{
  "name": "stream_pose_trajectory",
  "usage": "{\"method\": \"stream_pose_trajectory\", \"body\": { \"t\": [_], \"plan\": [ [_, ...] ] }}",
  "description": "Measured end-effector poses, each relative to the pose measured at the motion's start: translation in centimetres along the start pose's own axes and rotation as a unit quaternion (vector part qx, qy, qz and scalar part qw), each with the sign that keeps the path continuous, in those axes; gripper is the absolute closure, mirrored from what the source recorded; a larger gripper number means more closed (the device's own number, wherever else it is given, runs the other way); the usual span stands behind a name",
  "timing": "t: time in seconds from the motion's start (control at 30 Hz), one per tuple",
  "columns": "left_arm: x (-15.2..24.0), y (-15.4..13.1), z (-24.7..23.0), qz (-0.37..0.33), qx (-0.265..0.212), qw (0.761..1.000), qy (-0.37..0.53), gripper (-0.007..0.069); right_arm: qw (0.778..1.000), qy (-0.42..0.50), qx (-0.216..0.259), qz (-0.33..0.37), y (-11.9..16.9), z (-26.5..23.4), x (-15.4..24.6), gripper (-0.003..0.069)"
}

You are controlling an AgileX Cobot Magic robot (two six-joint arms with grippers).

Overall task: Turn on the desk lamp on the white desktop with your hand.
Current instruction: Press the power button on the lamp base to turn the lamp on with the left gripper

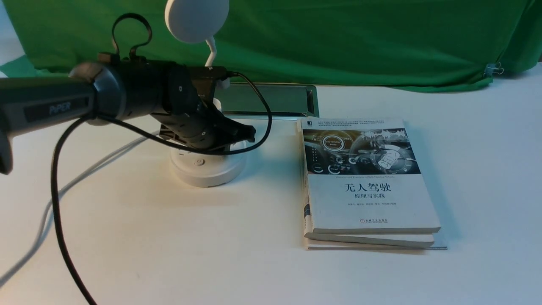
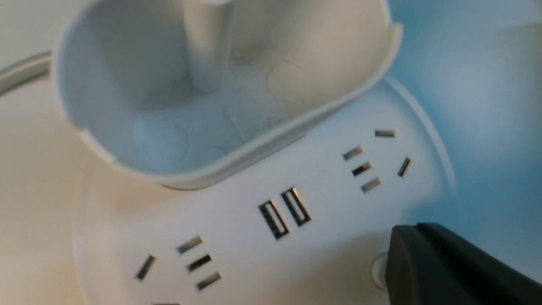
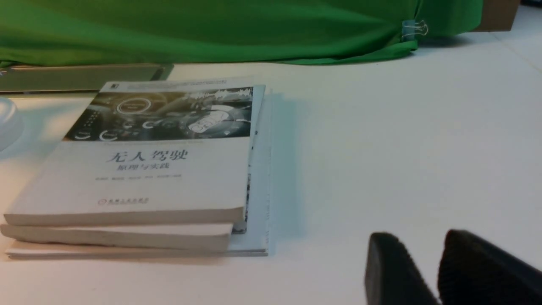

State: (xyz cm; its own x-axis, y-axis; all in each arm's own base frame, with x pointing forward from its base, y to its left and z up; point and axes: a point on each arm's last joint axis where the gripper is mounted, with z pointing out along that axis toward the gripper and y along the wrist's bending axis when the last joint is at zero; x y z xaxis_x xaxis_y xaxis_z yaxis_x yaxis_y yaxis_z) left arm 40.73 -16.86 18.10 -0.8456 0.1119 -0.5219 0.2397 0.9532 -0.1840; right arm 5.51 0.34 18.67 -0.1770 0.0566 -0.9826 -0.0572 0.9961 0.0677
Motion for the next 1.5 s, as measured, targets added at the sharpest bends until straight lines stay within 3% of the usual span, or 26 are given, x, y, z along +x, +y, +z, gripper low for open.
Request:
{"method": "stream_pose_trajectory", "body": {
  "t": [0.63,0.97,1.3,1.5],
  "plan": [
    [0.5,0.2,0.4,-0.01,-0.002,1.0,0.0,0.0624,1.0,0.0,0.0,0.0,0.0,0.0,0.0,0.0418],
    [1.2,0.7,0.8,-0.031,-0.004,0.998,-0.061,0.0624,1.0,0.0,0.0,0.0,0.0,0.0,0.0,0.0418],
    [0.0,-0.3,-4.9,-0.01,0.008,0.998,-0.067,0.0624,1.0,0.0,0.0,0.0,0.0,0.0,0.0,0.0419],
    [1.4,-0.7,-7.2,0.0,0.021,1.0,0.002,0.0624,1.0,0.0,0.0,0.0,0.0,0.0,0.0,0.0418]
  ]
}}
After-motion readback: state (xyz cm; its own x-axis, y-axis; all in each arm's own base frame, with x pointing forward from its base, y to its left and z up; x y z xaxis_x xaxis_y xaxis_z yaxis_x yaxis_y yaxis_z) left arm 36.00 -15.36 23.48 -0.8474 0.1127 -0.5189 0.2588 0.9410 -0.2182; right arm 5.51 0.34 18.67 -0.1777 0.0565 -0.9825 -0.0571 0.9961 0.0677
